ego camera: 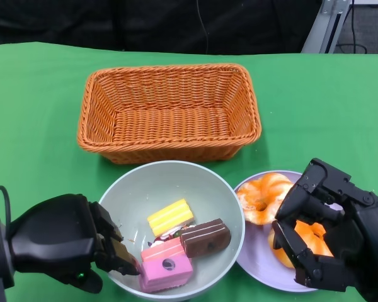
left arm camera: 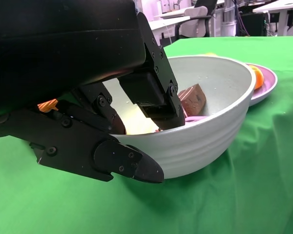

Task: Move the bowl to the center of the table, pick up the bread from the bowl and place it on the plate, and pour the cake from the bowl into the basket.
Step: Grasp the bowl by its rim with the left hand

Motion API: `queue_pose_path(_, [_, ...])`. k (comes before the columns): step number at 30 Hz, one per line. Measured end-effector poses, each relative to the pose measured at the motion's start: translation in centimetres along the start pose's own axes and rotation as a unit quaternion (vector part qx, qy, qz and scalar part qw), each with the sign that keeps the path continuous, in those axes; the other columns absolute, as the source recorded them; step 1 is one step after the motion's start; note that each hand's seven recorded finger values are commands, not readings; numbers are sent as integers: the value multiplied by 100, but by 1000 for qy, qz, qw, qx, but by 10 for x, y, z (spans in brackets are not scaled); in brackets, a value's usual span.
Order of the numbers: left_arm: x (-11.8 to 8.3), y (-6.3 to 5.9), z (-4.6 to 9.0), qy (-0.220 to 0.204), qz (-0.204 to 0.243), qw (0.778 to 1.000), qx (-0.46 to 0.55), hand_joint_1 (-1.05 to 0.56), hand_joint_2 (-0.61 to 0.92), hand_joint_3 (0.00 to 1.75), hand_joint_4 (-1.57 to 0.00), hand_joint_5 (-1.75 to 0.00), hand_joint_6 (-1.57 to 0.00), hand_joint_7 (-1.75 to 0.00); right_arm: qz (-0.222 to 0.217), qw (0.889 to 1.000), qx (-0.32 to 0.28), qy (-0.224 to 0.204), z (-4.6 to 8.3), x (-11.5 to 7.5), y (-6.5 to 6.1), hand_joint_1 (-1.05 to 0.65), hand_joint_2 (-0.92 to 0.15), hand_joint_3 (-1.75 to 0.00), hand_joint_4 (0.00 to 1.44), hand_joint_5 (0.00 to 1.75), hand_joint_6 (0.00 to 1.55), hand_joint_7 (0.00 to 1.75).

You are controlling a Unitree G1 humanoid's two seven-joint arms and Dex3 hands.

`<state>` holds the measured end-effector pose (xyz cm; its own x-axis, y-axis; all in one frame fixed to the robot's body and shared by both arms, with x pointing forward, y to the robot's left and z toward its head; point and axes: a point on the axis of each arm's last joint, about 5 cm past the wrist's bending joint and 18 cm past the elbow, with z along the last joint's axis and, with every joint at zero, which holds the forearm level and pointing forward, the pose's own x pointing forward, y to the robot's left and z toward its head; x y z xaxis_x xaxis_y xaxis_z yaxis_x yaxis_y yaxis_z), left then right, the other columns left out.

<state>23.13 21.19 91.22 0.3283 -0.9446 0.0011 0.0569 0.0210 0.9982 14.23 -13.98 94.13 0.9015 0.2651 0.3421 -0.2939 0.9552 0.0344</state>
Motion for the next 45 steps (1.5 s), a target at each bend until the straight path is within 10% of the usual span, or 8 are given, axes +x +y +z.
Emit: queue_pose_path(45, [24, 5, 4, -3, -79, 997, 19, -57, 92, 11, -99, 0, -101, 0, -12, 1000, -3, 0, -1, 0, 5, -33, -47, -106, 66, 173, 58, 153])
